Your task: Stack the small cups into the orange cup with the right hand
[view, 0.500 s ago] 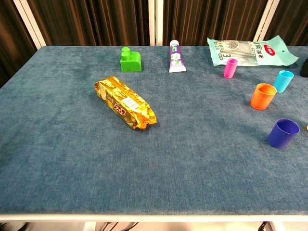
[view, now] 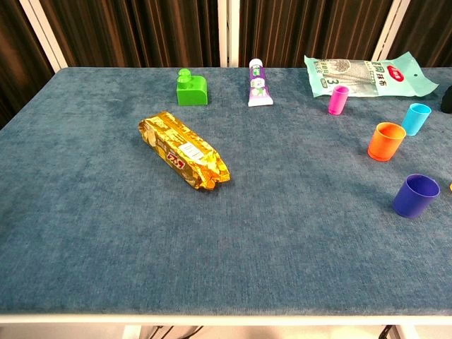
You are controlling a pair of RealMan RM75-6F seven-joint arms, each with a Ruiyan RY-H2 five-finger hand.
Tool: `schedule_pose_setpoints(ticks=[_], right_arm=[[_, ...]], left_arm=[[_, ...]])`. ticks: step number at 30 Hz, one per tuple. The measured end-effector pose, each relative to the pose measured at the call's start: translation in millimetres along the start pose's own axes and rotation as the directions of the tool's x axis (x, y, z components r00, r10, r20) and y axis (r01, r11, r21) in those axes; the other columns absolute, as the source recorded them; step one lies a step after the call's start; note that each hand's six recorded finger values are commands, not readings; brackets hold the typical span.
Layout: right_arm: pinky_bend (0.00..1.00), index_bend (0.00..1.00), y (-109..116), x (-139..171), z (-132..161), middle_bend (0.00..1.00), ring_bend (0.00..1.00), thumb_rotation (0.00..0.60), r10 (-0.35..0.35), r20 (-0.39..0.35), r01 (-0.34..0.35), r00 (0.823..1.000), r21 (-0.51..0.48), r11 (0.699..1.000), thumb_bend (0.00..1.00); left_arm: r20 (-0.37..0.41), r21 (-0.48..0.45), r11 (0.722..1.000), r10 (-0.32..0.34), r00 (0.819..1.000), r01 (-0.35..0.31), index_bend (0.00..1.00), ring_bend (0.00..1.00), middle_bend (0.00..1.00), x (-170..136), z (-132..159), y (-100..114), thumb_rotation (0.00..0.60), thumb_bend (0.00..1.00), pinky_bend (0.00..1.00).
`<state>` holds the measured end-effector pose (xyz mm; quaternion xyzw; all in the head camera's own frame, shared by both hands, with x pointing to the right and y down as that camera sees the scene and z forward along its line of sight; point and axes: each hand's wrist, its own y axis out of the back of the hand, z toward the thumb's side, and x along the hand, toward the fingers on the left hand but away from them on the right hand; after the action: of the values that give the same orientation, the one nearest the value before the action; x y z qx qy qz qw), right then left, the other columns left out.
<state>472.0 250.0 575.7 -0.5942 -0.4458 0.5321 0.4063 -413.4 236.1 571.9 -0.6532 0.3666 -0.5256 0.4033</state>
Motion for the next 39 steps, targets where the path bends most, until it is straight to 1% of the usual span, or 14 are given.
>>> schedule_pose_setpoints(ticks=[2, 4, 9, 12, 17, 22, 25, 28, 35, 39], right_arm=[[0.00, 0.00, 1.4, -2.7, 5.7, 0.10, 0.01, 0.600, -0.008, -0.036, 0.008, 0.999, 0.000, 1.000, 0.04], [0.00, 0.00, 1.3, -5.1, 11.6, 0.14, 0.02, 0.600, -0.001, -0.067, 0.002, 0.998, 0.018, 1.000, 0.04], [0.00, 0.00, -1.1, -11.5, 33.3, 0.16, 0.07, 0.600, 0.042, -0.146, -0.029, 0.988, 0.091, 0.995, 0.04], [0.00, 0.01, -5.2, -15.9, 50.9, 0.18, 0.07, 0.600, 0.076, -0.194, -0.047, 0.978, 0.150, 0.988, 0.04], [0.00, 0.12, -20.4, -25.7, 81.3, 0.24, 0.08, 0.600, 0.143, -0.271, -0.075, 0.952, 0.248, 0.966, 0.04], [0.00, 0.13, -40.8, -35.3, 105.2, 0.25, 0.08, 0.600, 0.188, -0.319, -0.077, 0.929, 0.331, 0.941, 0.04], [0.00, 0.13, -55.0, -41.9, 119.7, 0.25, 0.08, 0.600, 0.205, -0.337, -0.076, 0.919, 0.360, 0.930, 0.05], [0.00, 0.14, -67.6, -49.6, 128.5, 0.25, 0.07, 0.600, 0.221, -0.335, -0.084, 0.916, 0.378, 0.922, 0.06], [0.00, 0.19, -88.5, -59.0, 135.0, 0.27, 0.07, 0.600, 0.257, -0.315, -0.118, 0.914, 0.400, 0.909, 0.11], [0.00, 0.21, -96.6, -61.2, 136.4, 0.30, 0.07, 0.600, 0.276, -0.305, -0.138, 0.912, 0.405, 0.904, 0.13]], left_arm=[[0.002, -0.003, 1.000, 0.002, 1.000, -0.002, 0.06, 0.00, 0.05, 0.9, -0.2, -0.3, 0.600, 0.00, 0.00], [0.003, -0.003, 1.000, -0.001, 1.000, 0.001, 0.06, 0.00, 0.05, 0.7, -0.2, -1.4, 0.600, 0.00, 0.00], [-0.006, -0.006, 1.000, -0.001, 1.000, 0.001, 0.07, 0.00, 0.05, -0.7, -1.2, -1.3, 0.600, 0.00, 0.00], [-0.011, -0.008, 1.000, -0.007, 1.000, 0.007, 0.06, 0.00, 0.05, -1.8, -0.8, -2.5, 0.600, 0.00, 0.00], [-0.014, -0.001, 1.000, -0.021, 1.000, 0.021, 0.07, 0.00, 0.05, -3.1, 0.6, -4.0, 0.600, 0.00, 0.00], [-0.015, 0.001, 1.000, -0.017, 1.000, 0.017, 0.08, 0.00, 0.05, -5.6, 1.6, -2.9, 0.600, 0.00, 0.00], [-0.018, -0.001, 1.000, -0.015, 1.000, 0.015, 0.08, 0.00, 0.05, -7.3, 1.3, -2.5, 0.600, 0.00, 0.00], [-0.021, -0.003, 1.000, -0.012, 1.000, 0.012, 0.08, 0.00, 0.05, -8.5, 0.7, -2.0, 0.600, 0.00, 0.00], [-0.026, -0.004, 1.000, -0.009, 1.000, 0.009, 0.09, 0.00, 0.05, -10.2, -1.0, -1.0, 0.600, 0.00, 0.00], [-0.027, -0.007, 1.000, -0.012, 1.000, 0.012, 0.09, 0.00, 0.05, -9.8, -1.8, -2.1, 0.600, 0.00, 0.00]])
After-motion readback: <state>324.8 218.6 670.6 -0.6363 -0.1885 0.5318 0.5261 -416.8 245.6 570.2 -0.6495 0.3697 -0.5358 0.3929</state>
